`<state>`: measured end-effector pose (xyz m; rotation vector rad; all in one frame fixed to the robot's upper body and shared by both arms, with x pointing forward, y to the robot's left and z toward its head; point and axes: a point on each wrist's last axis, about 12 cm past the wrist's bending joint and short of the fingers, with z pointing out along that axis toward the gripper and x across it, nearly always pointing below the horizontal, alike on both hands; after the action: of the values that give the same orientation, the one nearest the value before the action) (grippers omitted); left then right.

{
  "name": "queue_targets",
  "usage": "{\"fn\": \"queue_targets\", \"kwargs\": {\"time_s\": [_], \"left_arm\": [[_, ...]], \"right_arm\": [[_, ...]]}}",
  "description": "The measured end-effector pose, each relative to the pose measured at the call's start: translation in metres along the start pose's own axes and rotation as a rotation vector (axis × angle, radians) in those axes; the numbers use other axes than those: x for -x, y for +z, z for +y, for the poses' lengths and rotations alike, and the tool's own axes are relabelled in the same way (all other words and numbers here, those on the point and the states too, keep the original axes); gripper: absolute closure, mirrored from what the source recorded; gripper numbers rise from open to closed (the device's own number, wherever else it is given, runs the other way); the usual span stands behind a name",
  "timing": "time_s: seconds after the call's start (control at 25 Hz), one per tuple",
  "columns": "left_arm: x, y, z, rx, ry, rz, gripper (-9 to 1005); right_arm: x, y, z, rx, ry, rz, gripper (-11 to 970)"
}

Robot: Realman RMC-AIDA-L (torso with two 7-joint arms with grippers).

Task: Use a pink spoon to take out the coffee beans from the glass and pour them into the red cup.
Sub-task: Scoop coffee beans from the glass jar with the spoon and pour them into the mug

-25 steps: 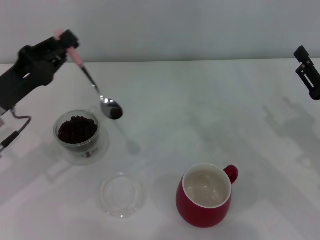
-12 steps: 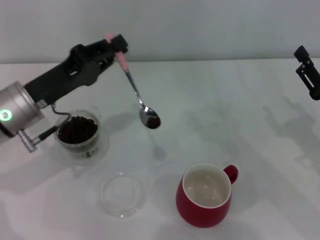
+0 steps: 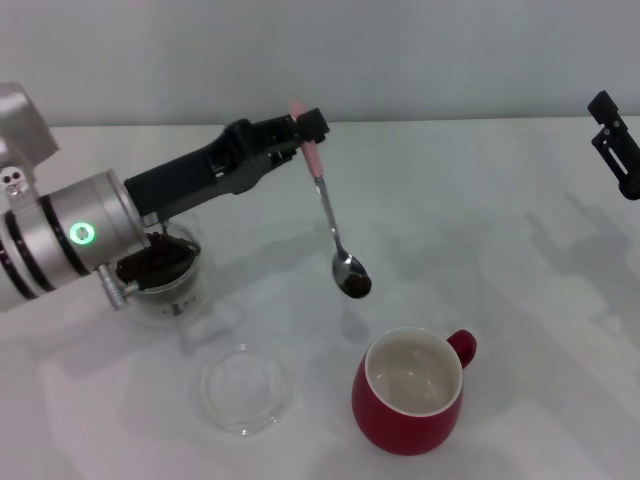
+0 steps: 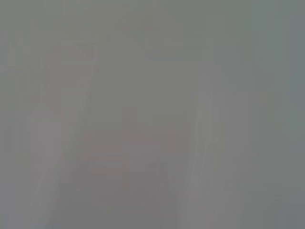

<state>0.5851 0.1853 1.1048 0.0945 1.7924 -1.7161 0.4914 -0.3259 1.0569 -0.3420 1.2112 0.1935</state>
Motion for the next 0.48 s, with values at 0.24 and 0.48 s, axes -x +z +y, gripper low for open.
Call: {"fn": "queue_targets", "kwargs": {"time_s": [0.24,0.48], "left_arm": [[-0.004,0.014,0.000,0.016,0.026,0.061,861],[-0.010,0.027,0.000,0.037,0.042,0.134,862]], "right_arm": [[0.000,0.000,0.000,0.001,0.001,-0.002,293],[0.000,0.000,0.000,0.000,0.001,0.000,293]]}}
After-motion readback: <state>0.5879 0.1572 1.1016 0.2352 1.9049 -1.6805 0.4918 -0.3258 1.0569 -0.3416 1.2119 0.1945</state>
